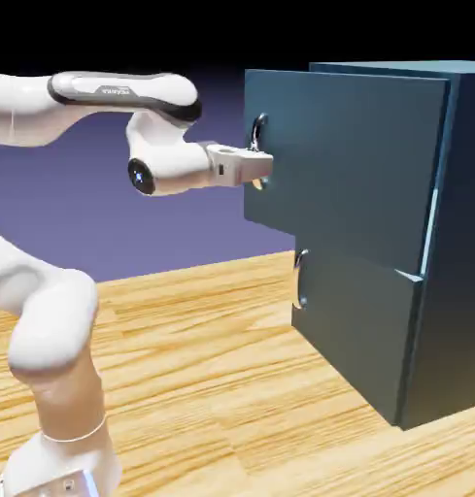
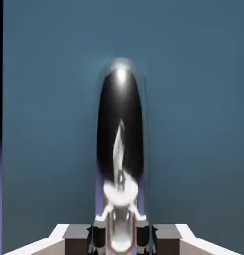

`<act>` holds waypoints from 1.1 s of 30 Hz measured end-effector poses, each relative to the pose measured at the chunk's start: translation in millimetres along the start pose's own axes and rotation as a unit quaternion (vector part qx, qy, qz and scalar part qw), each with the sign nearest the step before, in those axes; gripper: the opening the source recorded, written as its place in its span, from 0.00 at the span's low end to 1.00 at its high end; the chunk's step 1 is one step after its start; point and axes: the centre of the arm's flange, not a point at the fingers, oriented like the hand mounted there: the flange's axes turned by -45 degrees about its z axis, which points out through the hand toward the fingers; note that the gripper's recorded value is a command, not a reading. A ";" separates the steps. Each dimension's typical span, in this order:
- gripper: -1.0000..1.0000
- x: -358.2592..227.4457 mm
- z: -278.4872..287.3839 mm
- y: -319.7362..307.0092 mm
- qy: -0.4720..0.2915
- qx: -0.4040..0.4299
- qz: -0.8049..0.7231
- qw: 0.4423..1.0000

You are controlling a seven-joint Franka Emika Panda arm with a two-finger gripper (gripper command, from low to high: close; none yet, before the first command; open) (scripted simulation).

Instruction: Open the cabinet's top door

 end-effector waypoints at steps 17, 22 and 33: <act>0.00 0.0 -101.6 56.8 0.000 0.143 0.000 0.990; 0.00 0.0 -120.4 72.1 0.000 0.173 0.000 0.985; 0.00 0.1 -148.0 98.3 0.000 0.218 0.000 0.976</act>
